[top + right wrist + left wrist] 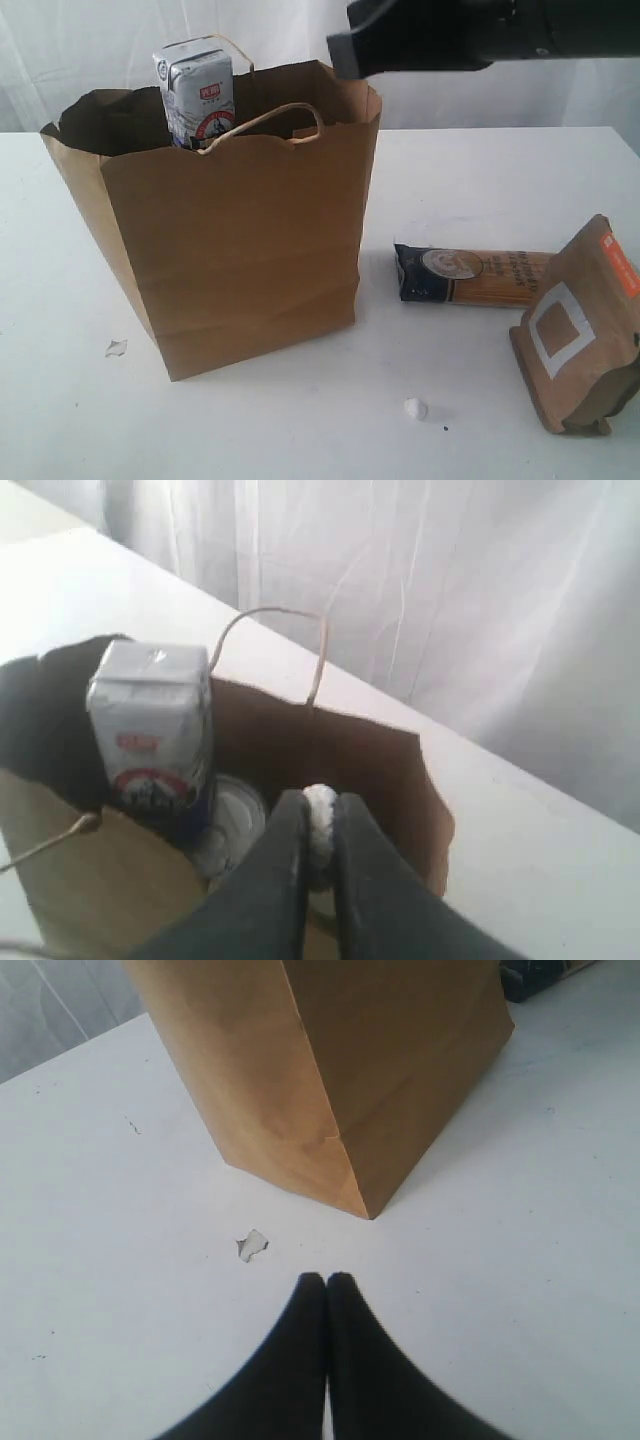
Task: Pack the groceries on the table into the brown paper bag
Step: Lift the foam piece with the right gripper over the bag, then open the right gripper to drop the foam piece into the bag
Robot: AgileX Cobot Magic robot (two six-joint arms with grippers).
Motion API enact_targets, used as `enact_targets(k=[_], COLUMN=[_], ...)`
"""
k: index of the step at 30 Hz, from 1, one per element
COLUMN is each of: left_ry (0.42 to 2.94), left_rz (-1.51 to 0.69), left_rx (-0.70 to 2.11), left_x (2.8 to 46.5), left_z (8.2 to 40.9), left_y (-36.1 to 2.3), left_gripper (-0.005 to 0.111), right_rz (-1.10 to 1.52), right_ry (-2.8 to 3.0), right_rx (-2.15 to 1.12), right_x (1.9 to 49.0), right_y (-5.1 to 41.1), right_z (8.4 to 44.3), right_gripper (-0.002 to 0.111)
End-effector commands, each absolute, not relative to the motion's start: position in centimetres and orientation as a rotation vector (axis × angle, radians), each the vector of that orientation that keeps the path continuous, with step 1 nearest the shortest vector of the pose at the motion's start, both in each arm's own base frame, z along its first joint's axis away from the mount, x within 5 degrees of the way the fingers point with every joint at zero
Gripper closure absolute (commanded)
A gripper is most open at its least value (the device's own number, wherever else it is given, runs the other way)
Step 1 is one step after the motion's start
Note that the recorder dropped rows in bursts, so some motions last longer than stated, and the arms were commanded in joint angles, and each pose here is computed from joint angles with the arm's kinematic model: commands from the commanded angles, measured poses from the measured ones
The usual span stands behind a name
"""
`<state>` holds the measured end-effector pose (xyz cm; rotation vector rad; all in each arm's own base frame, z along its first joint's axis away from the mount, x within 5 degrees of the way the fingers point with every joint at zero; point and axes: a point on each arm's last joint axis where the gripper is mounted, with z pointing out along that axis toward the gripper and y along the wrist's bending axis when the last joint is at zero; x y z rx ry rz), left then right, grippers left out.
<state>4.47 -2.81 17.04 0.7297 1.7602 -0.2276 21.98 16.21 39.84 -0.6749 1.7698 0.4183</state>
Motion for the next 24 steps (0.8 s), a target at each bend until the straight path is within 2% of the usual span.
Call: enact_targets(k=[1, 18, 24], left_ry=[1.762, 1.762, 1.762], left_rz=[-0.232, -0.232, -0.232], left_rx=[0.727, 0.727, 0.727], left_x=[4.5, 4.5, 4.5], left_z=[16.9, 16.9, 16.9], left_y=[-2.8, -2.8, -2.8], left_gripper=[0.106, 0.106, 0.106], right_rz=[0.401, 0.379, 0.381], right_ry=[1.782, 1.893, 1.899], right_rx=[-0.623, -0.624, -0.629], right_x=[24.1, 28.8, 29.1], right_y=[16.4, 18.8, 19.0], right_z=[39.7, 36.6, 36.9], right_gripper=[0.104, 0.103, 0.086])
